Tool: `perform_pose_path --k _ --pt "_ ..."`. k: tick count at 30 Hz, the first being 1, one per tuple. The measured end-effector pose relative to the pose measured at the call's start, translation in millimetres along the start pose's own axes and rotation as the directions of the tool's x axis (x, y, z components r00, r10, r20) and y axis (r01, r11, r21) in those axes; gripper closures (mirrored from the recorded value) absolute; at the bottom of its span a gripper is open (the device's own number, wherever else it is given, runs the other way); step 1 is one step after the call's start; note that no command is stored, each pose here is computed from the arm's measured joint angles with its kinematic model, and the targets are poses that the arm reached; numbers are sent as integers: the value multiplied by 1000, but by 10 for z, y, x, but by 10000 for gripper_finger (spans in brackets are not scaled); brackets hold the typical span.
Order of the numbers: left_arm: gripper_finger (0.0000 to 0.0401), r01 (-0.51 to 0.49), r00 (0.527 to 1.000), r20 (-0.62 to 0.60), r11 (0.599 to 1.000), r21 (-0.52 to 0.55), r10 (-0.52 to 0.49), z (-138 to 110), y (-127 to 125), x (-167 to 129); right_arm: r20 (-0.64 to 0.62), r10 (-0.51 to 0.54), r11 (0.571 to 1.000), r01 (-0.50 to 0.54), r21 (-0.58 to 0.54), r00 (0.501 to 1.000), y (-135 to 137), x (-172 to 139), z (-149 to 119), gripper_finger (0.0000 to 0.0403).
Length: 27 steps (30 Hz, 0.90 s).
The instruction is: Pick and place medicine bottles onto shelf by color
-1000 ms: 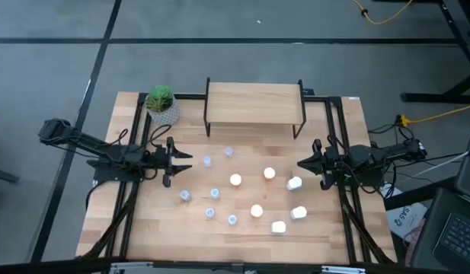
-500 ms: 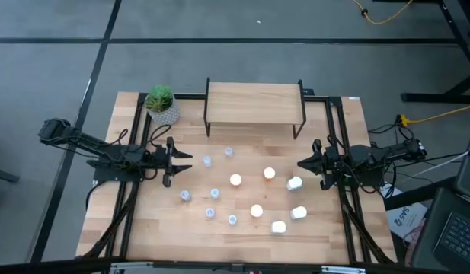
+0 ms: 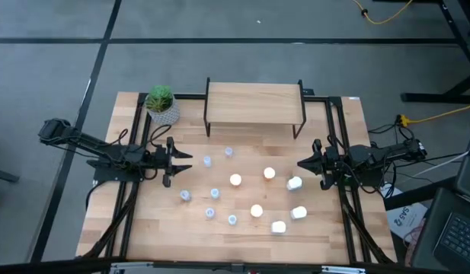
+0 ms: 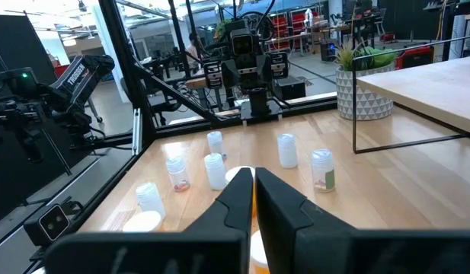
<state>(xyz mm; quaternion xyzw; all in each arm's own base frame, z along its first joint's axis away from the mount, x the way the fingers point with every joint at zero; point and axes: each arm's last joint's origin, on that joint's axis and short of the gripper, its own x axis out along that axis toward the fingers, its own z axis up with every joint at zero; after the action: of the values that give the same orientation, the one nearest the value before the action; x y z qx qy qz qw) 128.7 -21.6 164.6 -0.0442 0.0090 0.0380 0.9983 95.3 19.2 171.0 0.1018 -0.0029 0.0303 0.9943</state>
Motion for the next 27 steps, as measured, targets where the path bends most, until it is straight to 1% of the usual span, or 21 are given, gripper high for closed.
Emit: perform_pose_path --k 16,22,24,27 --pt "236 0 1000 0 1000 0 0 0 0 0 0 -1 1000 1 0 1000 0 0 -1 382" --pt "236 0 1000 0 1000 0 0 0 0 0 22 -14 1000 15 -15 1000 -2 0 19 382" --pt "236 0 1000 0 1000 0 0 0 0 0 47 -5 1000 6 -16 999 4 -1 44 382" --pt "236 0 1000 0 1000 0 0 -1 0 0 63 39 999 -40 15 997 20 -2 65 382"
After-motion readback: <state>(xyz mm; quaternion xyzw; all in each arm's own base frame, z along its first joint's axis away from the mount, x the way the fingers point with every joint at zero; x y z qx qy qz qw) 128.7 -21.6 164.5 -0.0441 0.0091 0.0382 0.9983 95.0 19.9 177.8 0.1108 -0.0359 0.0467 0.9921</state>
